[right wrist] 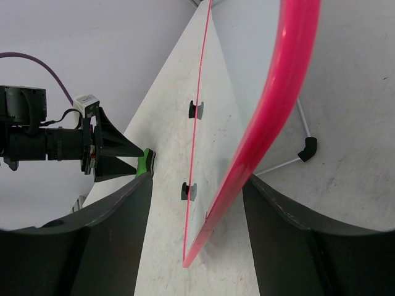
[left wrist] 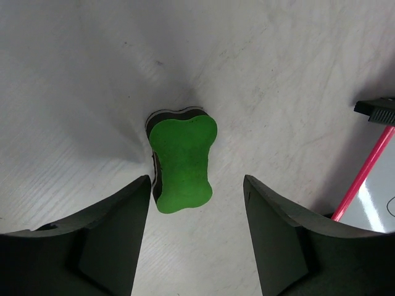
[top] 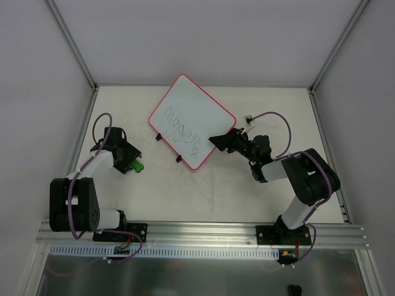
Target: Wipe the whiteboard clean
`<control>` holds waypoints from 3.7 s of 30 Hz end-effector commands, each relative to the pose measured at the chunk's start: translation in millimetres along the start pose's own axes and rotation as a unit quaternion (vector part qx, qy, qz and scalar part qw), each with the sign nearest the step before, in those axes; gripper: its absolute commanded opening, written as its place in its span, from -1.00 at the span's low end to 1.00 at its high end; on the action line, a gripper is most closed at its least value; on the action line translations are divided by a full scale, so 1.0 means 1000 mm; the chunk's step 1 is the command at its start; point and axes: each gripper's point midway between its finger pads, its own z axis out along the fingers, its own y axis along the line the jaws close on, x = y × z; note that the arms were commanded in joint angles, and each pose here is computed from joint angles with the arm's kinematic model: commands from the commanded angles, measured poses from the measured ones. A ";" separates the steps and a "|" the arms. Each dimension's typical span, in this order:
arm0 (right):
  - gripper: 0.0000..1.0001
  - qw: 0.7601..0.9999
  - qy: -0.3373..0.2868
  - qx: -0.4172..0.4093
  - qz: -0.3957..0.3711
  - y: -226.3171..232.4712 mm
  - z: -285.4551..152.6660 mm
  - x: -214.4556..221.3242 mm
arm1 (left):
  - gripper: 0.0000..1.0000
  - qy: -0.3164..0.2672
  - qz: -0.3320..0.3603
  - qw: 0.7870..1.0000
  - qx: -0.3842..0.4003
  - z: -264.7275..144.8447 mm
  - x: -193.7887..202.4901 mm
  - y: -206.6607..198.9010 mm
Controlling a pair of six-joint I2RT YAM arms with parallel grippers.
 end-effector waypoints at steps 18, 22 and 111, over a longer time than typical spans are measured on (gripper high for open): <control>0.29 0.989 -0.089 -0.093 -0.077 0.050 -0.001 -0.047 | -0.08 0.034 0.005 0.999 -0.030 0.021 0.001 0.001; 0.30 0.989 -0.090 -0.091 -0.077 0.049 -0.001 -0.047 | -0.32 0.041 0.010 0.999 -0.029 0.023 0.003 0.000; -1.00 0.989 -0.086 -0.095 -0.070 0.049 0.000 -0.046 | -1.00 -0.088 0.426 0.772 0.464 -0.046 -0.071 -0.237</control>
